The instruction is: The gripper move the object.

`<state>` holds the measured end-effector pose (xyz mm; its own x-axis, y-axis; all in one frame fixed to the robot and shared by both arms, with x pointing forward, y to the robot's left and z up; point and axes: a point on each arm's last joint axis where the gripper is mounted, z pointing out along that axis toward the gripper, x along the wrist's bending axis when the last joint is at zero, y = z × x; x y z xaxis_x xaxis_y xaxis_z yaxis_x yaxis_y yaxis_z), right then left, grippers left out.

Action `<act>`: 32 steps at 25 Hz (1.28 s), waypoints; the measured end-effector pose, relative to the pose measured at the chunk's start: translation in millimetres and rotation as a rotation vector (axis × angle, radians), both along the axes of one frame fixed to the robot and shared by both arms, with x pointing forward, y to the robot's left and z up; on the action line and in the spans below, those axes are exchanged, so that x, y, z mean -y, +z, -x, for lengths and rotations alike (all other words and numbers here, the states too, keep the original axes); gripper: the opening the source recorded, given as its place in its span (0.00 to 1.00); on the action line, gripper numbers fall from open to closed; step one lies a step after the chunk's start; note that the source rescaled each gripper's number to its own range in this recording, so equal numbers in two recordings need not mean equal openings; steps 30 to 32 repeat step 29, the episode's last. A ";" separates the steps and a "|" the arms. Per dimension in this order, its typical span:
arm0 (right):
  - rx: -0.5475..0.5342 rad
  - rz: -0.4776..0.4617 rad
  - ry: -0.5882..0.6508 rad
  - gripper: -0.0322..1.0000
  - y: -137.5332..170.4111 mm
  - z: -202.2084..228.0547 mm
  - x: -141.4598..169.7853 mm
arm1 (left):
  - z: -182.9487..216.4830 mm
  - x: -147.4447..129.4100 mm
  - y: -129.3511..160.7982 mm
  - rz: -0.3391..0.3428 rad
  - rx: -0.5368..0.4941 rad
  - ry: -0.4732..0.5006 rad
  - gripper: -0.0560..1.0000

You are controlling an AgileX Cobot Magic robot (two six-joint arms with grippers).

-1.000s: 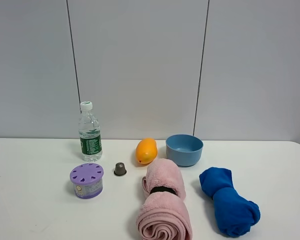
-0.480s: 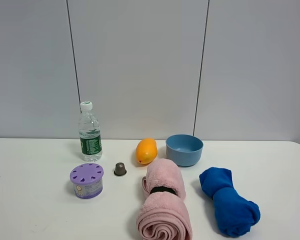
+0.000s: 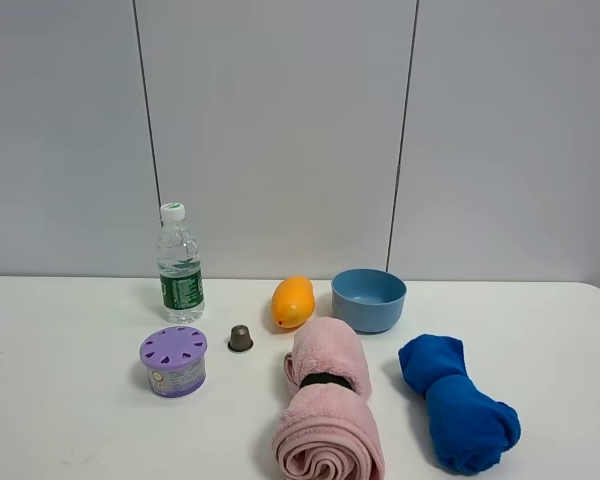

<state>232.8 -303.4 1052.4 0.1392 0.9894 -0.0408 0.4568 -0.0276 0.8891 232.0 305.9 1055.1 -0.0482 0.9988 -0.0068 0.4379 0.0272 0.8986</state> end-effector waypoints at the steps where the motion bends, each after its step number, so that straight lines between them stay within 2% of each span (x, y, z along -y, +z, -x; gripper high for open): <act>1: 0.000 0.000 0.000 1.00 0.0 0.0 0.0 | 0.0 0.0 0.0 0.000 0.000 0.000 1.00; 32: 0.000 0.000 0.000 1.00 0.0 0.0 0.0 | 0.0 0.0 0.0 0.000 0.000 0.000 1.00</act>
